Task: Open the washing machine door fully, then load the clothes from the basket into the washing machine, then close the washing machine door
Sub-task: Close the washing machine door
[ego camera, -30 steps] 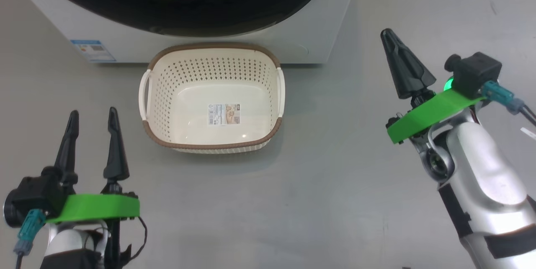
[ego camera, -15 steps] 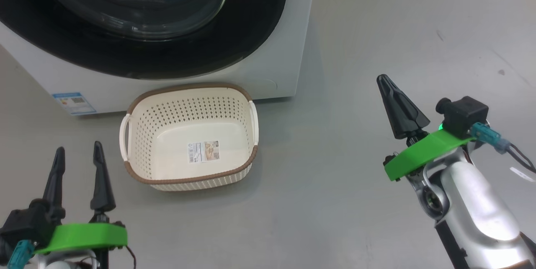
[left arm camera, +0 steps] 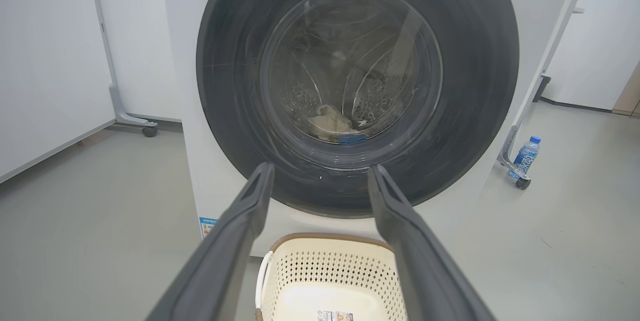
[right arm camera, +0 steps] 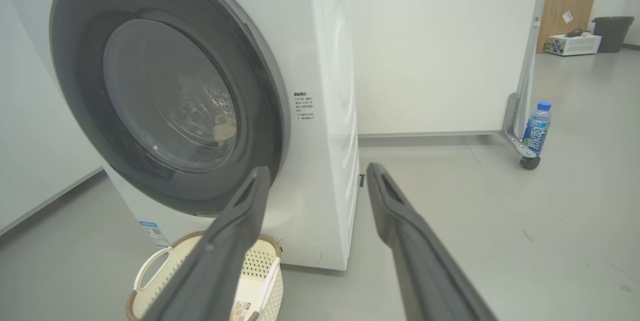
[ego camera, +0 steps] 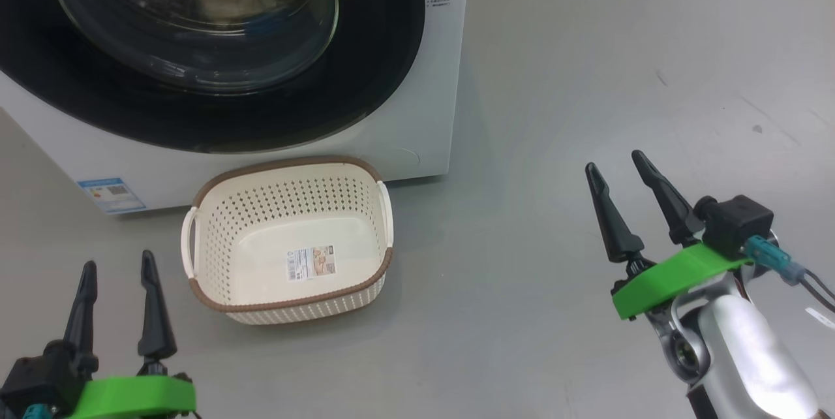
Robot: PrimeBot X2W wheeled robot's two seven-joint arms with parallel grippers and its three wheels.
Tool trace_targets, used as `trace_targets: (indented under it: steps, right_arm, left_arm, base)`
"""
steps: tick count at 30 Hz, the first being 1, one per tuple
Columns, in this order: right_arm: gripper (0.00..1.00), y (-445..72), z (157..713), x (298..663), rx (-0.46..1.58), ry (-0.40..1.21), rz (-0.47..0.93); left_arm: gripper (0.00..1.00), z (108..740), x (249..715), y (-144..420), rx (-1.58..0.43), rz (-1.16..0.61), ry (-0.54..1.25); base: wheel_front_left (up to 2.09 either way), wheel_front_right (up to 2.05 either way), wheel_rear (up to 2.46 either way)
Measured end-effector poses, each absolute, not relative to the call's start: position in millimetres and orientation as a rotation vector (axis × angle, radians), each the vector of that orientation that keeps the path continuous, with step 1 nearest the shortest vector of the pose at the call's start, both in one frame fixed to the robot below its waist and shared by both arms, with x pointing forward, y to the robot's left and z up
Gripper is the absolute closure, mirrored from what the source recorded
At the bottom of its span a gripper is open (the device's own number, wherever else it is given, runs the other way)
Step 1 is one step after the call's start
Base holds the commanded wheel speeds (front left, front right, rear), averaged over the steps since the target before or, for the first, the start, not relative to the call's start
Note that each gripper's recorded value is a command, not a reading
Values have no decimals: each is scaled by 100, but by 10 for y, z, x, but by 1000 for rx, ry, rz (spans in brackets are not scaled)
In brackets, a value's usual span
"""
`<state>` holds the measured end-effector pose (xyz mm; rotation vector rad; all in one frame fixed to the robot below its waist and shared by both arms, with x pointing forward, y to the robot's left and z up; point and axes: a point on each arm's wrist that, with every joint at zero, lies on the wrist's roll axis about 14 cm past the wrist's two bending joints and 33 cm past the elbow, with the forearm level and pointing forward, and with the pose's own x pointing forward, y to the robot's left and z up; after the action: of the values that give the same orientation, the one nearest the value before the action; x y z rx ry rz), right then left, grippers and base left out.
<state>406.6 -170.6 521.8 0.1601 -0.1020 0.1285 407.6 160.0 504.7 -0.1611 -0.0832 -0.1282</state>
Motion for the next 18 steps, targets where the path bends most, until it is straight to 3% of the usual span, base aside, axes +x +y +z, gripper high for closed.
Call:
trace_targets:
  steps: [18]
  right_arm:
    - [0, -1809, 5282, 3943, 144, -131, 85]
  left_arm:
    - [0, 5007, 3942, 1635, -114, -114, -66]
  base:
    - [0, 0, 0]
